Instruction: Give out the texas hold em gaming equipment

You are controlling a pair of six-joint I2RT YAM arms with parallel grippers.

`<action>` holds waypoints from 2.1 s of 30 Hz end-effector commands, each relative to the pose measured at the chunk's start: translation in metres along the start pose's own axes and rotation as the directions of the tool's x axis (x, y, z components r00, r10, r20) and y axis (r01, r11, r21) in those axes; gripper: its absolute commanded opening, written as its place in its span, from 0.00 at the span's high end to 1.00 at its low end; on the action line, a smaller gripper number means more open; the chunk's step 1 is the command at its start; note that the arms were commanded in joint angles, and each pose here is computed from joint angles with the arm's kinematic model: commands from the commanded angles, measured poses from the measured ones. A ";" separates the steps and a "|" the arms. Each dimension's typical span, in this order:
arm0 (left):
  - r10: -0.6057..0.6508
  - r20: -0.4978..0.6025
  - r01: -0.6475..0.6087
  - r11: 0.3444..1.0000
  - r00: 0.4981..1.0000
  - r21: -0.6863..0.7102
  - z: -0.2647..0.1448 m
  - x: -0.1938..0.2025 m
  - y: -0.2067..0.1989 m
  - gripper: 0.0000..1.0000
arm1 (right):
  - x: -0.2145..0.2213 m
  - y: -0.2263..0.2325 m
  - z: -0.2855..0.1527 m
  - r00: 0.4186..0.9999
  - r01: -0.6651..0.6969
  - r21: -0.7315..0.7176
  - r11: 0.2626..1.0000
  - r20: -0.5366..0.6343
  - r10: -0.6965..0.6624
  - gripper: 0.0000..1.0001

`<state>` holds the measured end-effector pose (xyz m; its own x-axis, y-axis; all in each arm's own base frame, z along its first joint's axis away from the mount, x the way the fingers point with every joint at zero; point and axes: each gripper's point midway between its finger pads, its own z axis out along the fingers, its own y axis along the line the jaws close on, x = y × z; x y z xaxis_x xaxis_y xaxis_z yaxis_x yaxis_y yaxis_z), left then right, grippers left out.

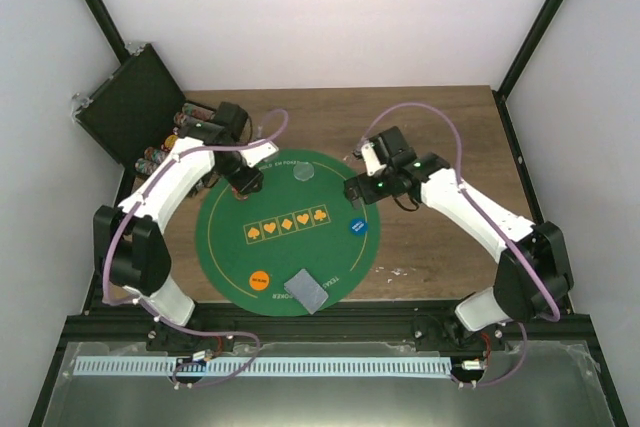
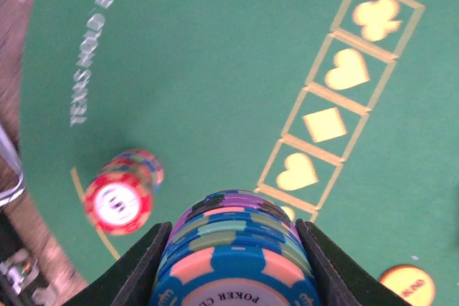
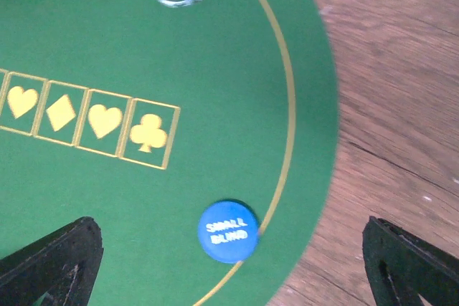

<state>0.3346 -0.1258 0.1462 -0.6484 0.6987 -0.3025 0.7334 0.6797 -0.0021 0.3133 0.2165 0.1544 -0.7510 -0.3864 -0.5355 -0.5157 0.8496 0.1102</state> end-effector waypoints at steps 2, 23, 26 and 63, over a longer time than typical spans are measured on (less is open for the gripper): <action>0.133 0.021 -0.134 0.988 0.991 0.071 -0.003 -0.017 -0.053 1.00 | 0.000 -0.041 -0.022 0.986 -0.151 -0.028 0.988 0.071 0.152 0.00; 0.536 -0.042 -0.525 0.837 0.843 0.153 0.084 -0.071 -0.253 1.00 | 0.020 -0.107 -0.059 0.930 -0.331 0.050 0.942 0.190 0.316 0.00; 0.540 -0.035 -0.531 0.837 0.841 0.131 0.094 -0.085 -0.265 1.00 | 0.020 -0.104 -0.065 0.928 -0.327 0.046 0.944 0.204 0.311 0.00; 0.322 -0.050 -0.318 0.945 0.945 0.079 0.164 -0.124 -0.280 0.83 | 0.023 -0.143 -0.139 0.924 -0.350 0.365 0.863 0.286 0.254 0.00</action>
<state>0.2393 -0.4363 0.0222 -0.3776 0.8967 -0.2310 0.9204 0.3907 0.0121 0.3136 0.0448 0.2228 -0.7318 -0.0366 -0.6806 -0.0560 0.9984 0.0065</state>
